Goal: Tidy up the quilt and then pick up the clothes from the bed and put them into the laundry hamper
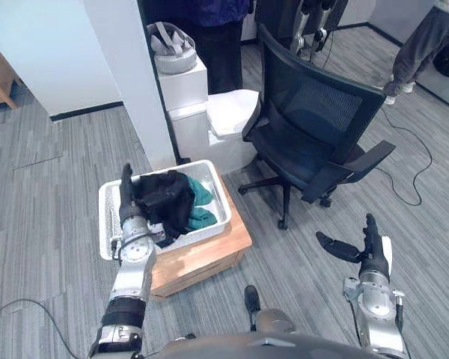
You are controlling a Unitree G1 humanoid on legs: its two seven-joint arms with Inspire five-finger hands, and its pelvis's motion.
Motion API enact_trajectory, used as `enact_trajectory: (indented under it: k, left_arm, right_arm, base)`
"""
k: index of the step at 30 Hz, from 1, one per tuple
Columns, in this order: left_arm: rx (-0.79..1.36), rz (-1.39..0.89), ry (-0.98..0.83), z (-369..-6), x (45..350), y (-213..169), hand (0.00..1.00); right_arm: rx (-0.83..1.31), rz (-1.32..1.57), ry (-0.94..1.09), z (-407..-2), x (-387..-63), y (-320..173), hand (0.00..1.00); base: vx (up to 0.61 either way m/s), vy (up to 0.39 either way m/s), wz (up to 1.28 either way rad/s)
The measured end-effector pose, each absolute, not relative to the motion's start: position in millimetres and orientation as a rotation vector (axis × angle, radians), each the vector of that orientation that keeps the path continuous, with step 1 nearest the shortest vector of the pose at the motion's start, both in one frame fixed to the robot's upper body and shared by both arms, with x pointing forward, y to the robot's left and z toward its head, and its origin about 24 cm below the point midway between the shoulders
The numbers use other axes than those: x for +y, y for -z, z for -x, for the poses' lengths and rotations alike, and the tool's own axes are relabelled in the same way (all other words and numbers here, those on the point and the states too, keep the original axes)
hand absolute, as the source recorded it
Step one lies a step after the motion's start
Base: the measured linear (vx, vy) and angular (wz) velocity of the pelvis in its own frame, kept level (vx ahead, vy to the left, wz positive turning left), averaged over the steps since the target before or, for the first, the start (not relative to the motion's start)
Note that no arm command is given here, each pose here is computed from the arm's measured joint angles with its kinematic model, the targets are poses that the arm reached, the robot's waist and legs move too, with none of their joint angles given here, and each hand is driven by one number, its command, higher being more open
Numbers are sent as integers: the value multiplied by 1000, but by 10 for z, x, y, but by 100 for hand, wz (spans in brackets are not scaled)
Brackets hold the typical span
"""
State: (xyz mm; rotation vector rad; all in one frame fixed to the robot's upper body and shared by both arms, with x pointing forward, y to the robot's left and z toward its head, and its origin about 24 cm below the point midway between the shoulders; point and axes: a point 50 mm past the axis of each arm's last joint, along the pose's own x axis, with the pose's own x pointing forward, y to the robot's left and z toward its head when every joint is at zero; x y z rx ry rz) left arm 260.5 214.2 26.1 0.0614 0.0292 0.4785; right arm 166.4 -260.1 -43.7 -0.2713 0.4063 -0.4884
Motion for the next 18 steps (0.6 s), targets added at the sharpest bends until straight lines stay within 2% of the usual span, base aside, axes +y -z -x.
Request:
enact_trajectory:
  k: [6,10,13,16,18]
  left_arm:
    - [-115,56,-468,-2561,2056,-515,100]
    - [-121,156,-492,-2354,2103,-431,100]
    - [-14,186,-569,-2116,2271,-173,100]
    - [194,143,-614,-1899,2383,288,100]
    - [439,138,-631,-1595,2422,770,100]
  right_arm:
    - [521,263,454,-1558,-2526,679,100]
    - [655,245,415,-1393,-2431,938,100]
    - [773,208,393,-1225,-2301,1149,100]
    - [904,197,354,-1028,-2215,1339,100]
    - [983,184,342,-926,-2172,1443,100]
  base:
    - [-43,-16,26]
    - [-55,-24,24]
    - [-74,-30,23]
    - [-58,-35,28]
    - [-35,-34,27]
